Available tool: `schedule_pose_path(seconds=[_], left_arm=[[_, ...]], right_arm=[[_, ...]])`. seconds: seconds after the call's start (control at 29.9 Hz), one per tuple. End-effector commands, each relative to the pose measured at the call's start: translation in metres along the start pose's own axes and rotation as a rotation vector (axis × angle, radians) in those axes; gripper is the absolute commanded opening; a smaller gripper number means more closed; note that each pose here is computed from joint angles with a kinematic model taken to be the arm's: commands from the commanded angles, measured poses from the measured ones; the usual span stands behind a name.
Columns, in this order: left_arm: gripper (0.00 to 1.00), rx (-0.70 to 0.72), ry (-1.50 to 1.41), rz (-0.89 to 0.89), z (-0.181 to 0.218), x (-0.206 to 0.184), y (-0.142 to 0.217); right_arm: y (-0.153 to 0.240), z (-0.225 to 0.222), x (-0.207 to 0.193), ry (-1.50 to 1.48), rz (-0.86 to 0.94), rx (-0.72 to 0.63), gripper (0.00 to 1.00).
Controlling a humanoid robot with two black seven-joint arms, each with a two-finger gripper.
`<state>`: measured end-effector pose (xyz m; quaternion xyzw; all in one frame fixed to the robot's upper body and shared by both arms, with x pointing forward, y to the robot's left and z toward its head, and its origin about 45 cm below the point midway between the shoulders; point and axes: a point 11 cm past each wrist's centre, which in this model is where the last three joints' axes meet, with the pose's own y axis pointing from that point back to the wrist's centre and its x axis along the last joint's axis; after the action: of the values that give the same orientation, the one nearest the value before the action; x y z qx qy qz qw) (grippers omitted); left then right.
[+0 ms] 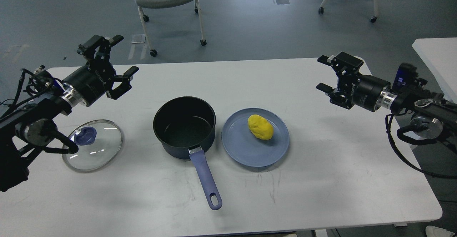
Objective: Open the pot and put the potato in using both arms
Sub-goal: 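Reach the right gripper down to the yellow potato on the plate, then grasp the yellow potato with the right gripper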
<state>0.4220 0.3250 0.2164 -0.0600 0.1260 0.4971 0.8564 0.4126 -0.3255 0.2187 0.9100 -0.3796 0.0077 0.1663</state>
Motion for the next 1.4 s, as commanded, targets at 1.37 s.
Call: schedule_pose_path(seconds=[1.37], left_arm=[[0.98,-0.059,0.045,0.018,0.003,0.000,-0.002]], right_arm=[[-0.127,-0.017,-0.122,1.185,-0.762,-0.471,1.00]])
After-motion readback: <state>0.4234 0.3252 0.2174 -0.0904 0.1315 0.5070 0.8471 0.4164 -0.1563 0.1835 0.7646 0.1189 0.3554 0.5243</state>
